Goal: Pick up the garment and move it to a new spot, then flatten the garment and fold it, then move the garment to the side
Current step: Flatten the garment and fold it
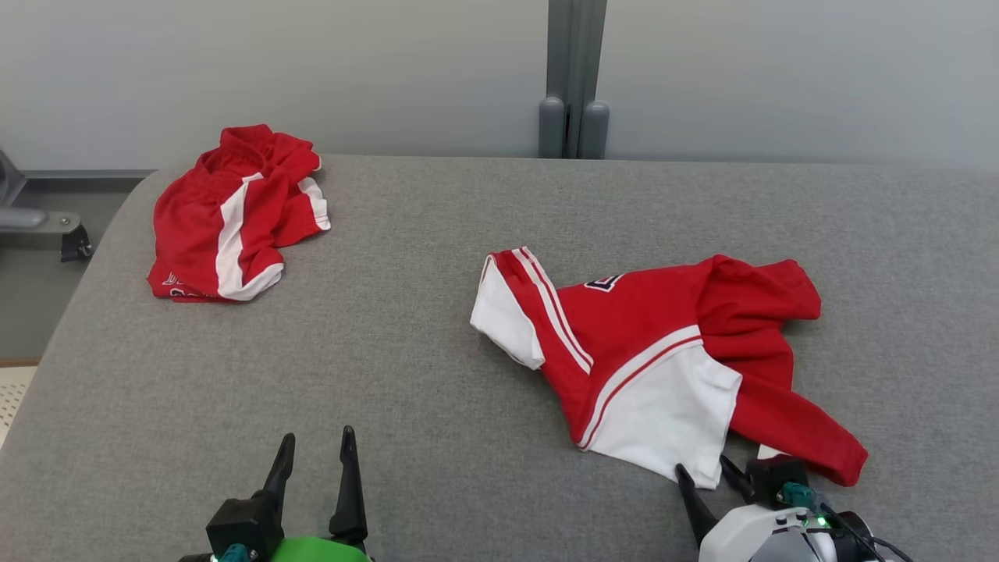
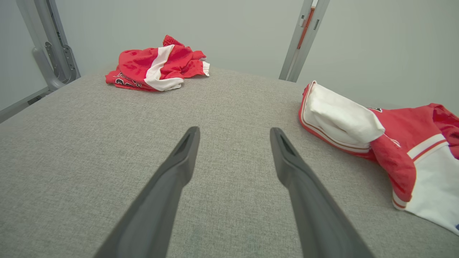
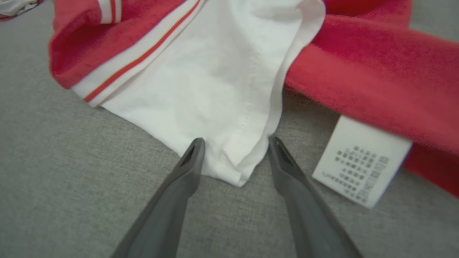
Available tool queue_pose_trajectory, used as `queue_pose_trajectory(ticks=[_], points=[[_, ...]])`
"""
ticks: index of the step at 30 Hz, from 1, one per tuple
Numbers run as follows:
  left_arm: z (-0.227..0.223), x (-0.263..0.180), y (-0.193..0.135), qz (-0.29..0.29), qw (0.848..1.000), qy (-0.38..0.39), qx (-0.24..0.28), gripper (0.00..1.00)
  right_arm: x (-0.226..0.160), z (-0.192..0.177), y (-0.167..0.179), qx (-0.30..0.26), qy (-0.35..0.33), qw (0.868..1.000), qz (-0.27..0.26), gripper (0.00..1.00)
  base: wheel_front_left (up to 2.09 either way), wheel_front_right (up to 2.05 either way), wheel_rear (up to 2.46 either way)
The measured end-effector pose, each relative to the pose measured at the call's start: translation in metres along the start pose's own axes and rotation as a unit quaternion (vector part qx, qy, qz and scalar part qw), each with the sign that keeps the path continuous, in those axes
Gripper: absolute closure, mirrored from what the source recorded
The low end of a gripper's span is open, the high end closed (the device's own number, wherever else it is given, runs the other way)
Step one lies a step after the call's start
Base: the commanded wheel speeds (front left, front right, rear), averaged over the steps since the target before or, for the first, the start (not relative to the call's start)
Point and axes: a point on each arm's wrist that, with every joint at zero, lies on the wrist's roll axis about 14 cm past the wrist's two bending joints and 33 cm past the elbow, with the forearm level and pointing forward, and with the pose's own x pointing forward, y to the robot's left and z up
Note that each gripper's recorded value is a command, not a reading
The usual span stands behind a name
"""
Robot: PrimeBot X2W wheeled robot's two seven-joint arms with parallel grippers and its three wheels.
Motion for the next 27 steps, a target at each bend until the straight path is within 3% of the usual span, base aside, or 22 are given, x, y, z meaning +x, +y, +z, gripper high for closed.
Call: queue_pose_trajectory(ticks=[1, 2, 7, 11, 19, 23, 27], points=[[0.0, 0.0, 0.001, 0.002, 1.0, 0.0, 0.0, 0.0, 0.002, 0.0, 0.003, -0.004, 0.001, 1.0, 0.006, 0.82, 0.0, 0.0, 0.0], [0.0, -0.001, 0.003, 0.005, 1.0, 0.0, 0.0, 0.0, 0.004, 0.0, 0.007, -0.007, 0.002, 1.0, 0.013, 1.0, 0.0, 0.0, 0.0], [0.0, -0.002, 0.007, 0.013, 1.0, 0.0, 0.0, 0.0, 0.009, 0.01, 0.039, -0.004, -0.013, 0.998, 0.063, 1.0, 0.0, 0.0, 0.0], [0.003, -0.003, 0.011, 0.018, 1.0, -0.005, 0.0, 0.0, 0.006, 0.027, 0.097, -0.015, -0.04, 0.988, 0.152, 1.0, 0.0, 0.0, 0.0], [0.014, -0.004, 0.024, 0.043, 0.999, -0.022, 0.001, 0.0, -0.022, 0.028, 0.203, -0.032, -0.015, 0.947, 0.32, 1.0, 0.0, 0.0, 0.0], [0.022, -0.006, 0.039, 0.068, 0.997, -0.034, 0.004, 0.0, -0.03, 0.038, 0.235, -0.037, -0.018, 0.925, 0.377, 1.0, 0.0, 0.0, 0.0], [0.028, -0.011, 0.057, 0.097, 0.994, -0.043, 0.007, 0.0, -0.03, 0.044, 0.249, -0.036, -0.017, 0.914, 0.403, 1.0, 0.0, 0.0, 0.0]])
